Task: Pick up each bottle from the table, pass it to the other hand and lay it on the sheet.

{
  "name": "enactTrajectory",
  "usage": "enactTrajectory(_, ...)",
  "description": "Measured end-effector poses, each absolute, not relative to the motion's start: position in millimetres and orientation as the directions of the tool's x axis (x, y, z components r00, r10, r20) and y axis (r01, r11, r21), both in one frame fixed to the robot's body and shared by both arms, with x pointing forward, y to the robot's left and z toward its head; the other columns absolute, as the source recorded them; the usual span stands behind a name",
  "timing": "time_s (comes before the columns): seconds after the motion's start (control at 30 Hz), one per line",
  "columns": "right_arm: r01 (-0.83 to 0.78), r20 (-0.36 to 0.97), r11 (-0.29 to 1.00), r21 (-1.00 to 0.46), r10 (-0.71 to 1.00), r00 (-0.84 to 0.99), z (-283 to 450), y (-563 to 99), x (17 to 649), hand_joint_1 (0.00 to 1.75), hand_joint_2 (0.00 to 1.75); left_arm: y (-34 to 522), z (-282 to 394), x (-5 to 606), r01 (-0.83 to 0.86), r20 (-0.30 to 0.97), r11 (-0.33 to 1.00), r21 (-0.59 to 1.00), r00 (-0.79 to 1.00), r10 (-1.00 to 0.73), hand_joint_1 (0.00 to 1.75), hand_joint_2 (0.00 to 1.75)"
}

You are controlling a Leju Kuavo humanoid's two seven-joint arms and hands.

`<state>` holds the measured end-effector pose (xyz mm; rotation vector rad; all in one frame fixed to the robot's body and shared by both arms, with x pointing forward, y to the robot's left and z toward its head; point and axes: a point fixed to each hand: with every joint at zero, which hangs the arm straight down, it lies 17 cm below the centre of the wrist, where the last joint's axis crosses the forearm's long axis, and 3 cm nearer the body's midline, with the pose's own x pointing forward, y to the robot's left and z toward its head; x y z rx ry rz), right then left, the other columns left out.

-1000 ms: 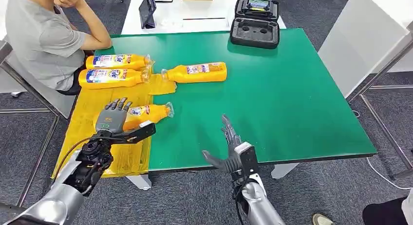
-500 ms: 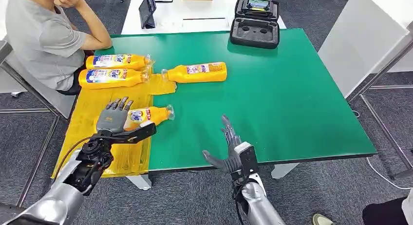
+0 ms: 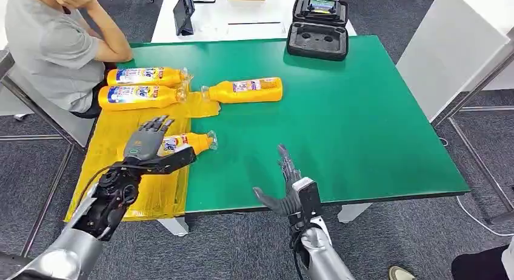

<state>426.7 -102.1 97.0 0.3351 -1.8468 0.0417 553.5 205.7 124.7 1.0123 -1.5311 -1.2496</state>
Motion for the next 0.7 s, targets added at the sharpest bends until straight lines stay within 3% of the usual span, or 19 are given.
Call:
enactTrajectory(0.53, -0.248, 0.944, 0.959, 0.139, -0.204, -0.260, 95.9, -104.6, 427.0, 0.00, 1.75, 195.5, 156.9, 551.4, -0.115, 0.154, 0.199, 0.973, -0.316, -0.936, 0.00, 0.00)
enactTrajectory(0.7, -0.248, 0.944, 0.959, 0.139, -0.204, -0.259, 95.6, -104.7, 426.7, 0.00, 1.75, 178.4, 169.6, 541.5, -0.056, 0.368, 0.426, 0.903, -0.411, -0.834, 0.00, 0.00)
